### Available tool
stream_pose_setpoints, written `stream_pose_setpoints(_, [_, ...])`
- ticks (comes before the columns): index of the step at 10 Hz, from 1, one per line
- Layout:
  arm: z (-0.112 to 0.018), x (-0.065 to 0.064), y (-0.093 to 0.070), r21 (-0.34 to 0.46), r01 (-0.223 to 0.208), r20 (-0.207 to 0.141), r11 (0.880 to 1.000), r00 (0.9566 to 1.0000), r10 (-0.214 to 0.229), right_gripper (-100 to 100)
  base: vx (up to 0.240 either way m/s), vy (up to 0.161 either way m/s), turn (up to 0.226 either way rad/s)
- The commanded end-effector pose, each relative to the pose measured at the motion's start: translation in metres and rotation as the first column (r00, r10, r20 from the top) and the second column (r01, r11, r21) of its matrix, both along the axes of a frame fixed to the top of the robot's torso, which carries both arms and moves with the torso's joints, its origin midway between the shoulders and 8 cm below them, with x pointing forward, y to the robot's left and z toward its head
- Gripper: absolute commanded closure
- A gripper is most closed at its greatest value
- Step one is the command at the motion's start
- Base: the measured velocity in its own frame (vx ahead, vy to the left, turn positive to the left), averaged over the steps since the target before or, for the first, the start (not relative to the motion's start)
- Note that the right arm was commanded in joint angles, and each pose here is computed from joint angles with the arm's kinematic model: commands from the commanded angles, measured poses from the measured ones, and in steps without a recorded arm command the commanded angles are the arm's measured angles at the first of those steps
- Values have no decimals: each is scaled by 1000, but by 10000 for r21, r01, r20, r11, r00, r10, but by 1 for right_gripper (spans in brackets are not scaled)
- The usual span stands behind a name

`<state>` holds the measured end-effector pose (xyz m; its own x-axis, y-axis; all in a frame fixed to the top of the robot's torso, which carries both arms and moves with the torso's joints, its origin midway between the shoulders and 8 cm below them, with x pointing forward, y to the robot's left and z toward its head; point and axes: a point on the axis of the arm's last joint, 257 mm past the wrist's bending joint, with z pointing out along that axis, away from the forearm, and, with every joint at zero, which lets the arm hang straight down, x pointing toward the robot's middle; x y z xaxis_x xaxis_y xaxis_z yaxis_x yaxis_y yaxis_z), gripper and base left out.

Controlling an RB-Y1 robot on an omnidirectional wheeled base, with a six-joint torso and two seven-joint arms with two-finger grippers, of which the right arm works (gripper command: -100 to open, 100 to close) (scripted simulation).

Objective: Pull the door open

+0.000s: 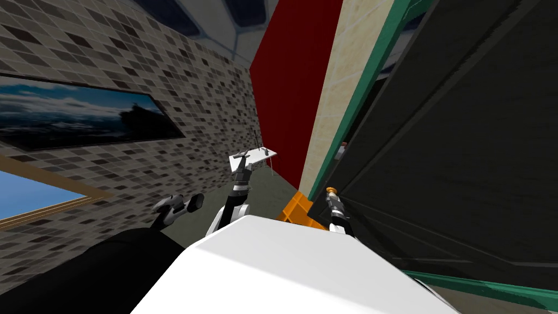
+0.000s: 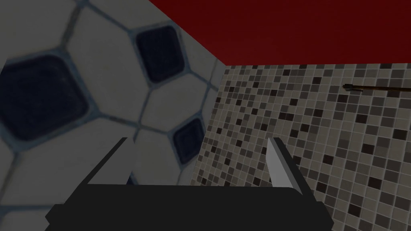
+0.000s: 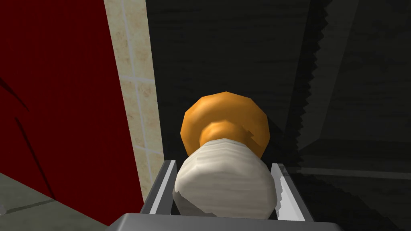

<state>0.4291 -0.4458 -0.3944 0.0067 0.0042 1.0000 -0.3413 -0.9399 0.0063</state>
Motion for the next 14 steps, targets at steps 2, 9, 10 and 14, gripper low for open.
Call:
stream_pose_setpoints(2, [1, 0, 3, 26, -155, 20, 9999, 9999, 155, 100, -165, 7, 46])
stream_pose_setpoints(9, [2, -3, 26, 36, -1485, 65, 9889, 9889, 1485, 100, -244, -21, 85])
stream_pose_setpoints(10, [3, -3, 29, 43, -1648, 68, 9863, 9863, 1648, 100, -232, -34, 72])
stream_pose_setpoints(14, [1, -11, 34, 16, -2139, 30, 9769, 9768, 2139, 100, -177, -29, 68])
